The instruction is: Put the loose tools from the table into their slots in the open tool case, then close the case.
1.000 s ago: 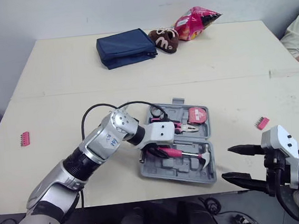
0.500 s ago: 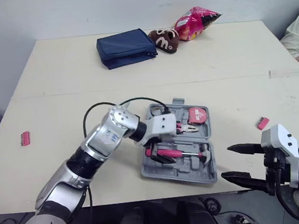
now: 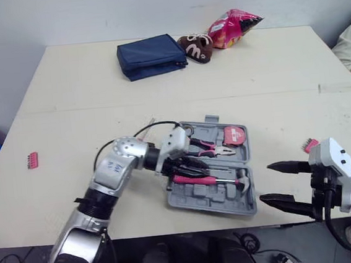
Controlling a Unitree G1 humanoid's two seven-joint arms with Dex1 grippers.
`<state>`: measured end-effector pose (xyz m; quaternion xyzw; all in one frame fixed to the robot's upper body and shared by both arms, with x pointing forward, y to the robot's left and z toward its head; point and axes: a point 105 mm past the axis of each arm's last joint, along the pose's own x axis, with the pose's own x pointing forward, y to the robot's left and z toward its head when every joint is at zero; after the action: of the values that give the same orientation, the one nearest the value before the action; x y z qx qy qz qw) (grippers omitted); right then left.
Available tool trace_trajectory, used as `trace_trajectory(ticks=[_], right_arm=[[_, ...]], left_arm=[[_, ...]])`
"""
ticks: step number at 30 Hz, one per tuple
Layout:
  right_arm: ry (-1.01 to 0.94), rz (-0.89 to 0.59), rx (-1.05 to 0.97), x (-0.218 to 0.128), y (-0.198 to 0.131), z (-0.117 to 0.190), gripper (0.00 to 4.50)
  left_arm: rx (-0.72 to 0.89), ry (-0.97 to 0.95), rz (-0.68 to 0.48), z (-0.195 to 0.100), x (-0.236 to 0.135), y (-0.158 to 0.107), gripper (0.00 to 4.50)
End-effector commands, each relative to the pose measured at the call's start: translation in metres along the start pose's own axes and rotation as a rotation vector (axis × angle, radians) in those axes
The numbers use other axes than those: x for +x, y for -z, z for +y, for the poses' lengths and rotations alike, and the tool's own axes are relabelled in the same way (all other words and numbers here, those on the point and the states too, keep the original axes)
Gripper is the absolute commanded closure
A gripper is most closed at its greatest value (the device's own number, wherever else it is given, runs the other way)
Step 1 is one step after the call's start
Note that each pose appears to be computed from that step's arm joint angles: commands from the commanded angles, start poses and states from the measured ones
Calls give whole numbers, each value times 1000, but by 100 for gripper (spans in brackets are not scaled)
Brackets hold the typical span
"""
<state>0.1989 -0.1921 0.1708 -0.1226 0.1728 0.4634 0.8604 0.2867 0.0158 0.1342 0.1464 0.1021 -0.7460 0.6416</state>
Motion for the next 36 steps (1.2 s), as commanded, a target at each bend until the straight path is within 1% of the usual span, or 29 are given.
trace_trajectory(ticks=[1,8,11,13,16,19,24,26,28,30,36], right_arm=[[-5,-19,-18,0,-4,3,0],[9,-39,1,-2,-5,4,0],[7,-38,5,-1,-4,6,0],[8,-40,7,0,-4,6,0],[15,-31,11,0,-1,5,0],[21,-13,-6,1,0,5,0],[6,-38,0,3,-5,8,0],[9,-34,2,3,-4,8,0],[14,-29,5,3,-2,7,0],[14,-29,7,3,-1,7,0],[13,-34,13,5,0,8,0]], left_arm=[[5,-48,57,10,7,3,442],[-8,-59,92,10,19,17,442],[8,-15,122,2,25,26,442],[31,13,154,-4,26,31,442],[68,23,233,-7,27,46,442],[57,-1,270,-1,28,53,442],[85,-25,344,7,31,64,442],[77,-14,384,6,31,70,442],[61,-22,437,7,30,77,442],[31,-8,544,5,24,91,442],[65,15,573,3,23,92,442]])
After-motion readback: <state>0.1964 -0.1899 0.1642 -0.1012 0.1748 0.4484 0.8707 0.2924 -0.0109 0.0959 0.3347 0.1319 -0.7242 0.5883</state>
